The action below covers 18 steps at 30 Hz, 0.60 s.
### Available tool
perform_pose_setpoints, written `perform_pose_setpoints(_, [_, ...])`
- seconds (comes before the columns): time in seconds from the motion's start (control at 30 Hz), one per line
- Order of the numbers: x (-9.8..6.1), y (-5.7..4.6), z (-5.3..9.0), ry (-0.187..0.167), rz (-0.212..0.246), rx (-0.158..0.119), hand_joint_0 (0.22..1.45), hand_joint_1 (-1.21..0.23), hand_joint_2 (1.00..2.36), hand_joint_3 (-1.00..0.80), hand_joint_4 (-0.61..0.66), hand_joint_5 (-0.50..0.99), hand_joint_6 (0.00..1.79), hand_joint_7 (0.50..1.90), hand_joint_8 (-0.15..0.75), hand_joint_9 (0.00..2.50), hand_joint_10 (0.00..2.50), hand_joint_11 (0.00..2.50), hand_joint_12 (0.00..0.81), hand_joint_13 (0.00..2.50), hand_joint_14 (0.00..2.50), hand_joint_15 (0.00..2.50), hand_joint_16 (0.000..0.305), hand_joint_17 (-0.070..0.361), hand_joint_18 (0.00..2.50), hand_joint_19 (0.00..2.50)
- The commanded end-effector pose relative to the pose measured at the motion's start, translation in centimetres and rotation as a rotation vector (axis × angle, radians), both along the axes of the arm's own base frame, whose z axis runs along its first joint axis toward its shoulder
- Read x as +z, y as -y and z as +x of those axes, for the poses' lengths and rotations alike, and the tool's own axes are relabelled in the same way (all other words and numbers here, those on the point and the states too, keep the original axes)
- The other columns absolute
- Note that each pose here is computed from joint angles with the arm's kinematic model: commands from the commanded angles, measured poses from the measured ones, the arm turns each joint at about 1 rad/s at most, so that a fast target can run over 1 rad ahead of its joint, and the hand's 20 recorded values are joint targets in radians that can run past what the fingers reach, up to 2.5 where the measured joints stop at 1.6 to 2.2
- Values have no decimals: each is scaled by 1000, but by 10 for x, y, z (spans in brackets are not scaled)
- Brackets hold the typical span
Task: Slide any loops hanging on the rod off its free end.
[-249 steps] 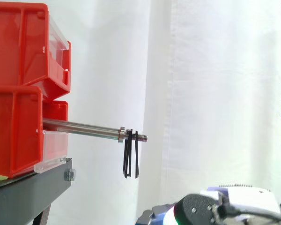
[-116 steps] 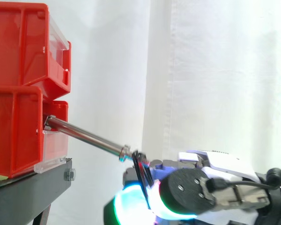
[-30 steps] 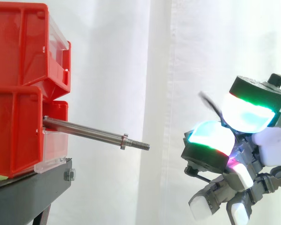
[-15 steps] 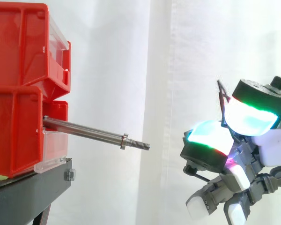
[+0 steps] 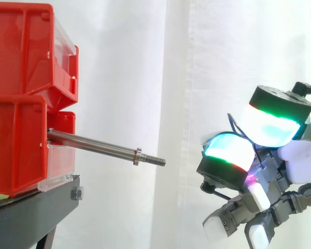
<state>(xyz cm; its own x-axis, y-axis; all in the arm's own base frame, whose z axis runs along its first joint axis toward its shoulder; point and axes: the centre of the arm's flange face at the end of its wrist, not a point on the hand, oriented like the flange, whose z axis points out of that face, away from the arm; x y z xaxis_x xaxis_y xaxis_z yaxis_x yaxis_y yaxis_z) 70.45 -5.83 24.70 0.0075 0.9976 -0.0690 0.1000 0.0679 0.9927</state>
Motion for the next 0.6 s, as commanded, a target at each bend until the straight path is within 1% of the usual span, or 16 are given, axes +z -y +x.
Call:
perform_pose_setpoints(0.0, [0, 0, 0, 1, 0, 0, 618, -648, 1008, -394, 156, -160, 889, 1108, 310, 893, 14, 478, 332, 550, 5, 146, 44, 99, 703, 448])
perform_pose_setpoints(0.03, [0, 0, 0, 1, 0, 0, 613, -602, 1008, -396, 153, -156, 884, 1109, 307, 896, 11, 457, 329, 548, 5, 141, 44, 99, 699, 448])
perform_pose_setpoints(0.1, [0, -1, 0, 1, 0, 1, 611, -578, 1008, -396, 152, -154, 880, 1107, 308, 896, 11, 457, 322, 538, 4, 141, 44, 98, 691, 451])
perform_pose_setpoints(0.17, [0, 0, 0, 1, 0, 0, 611, -569, 1010, -382, 150, -154, 875, 1118, 308, 893, 11, 455, 315, 525, 4, 132, 43, 98, 689, 460])
perform_pose_setpoints(0.3, [0, 0, 0, 1, 0, 0, 617, -634, 1014, -269, 165, -160, 877, 1142, 316, 861, 13, 455, 311, 502, 3, 114, 44, 98, 686, 445])
perform_pose_setpoints(0.4, [0, 0, 0, 2, 0, 0, 623, -693, 1015, -235, 177, -174, 891, 1097, 312, 830, 11, 456, 310, 489, 4, 111, 44, 98, 687, 444])
perform_pose_setpoints(0.57, [0, -1, 0, 2, 0, 1, 651, -775, 1013, -287, 180, -192, 901, 1037, 309, 790, 11, 455, 320, 488, 4, 105, 44, 99, 683, 417])
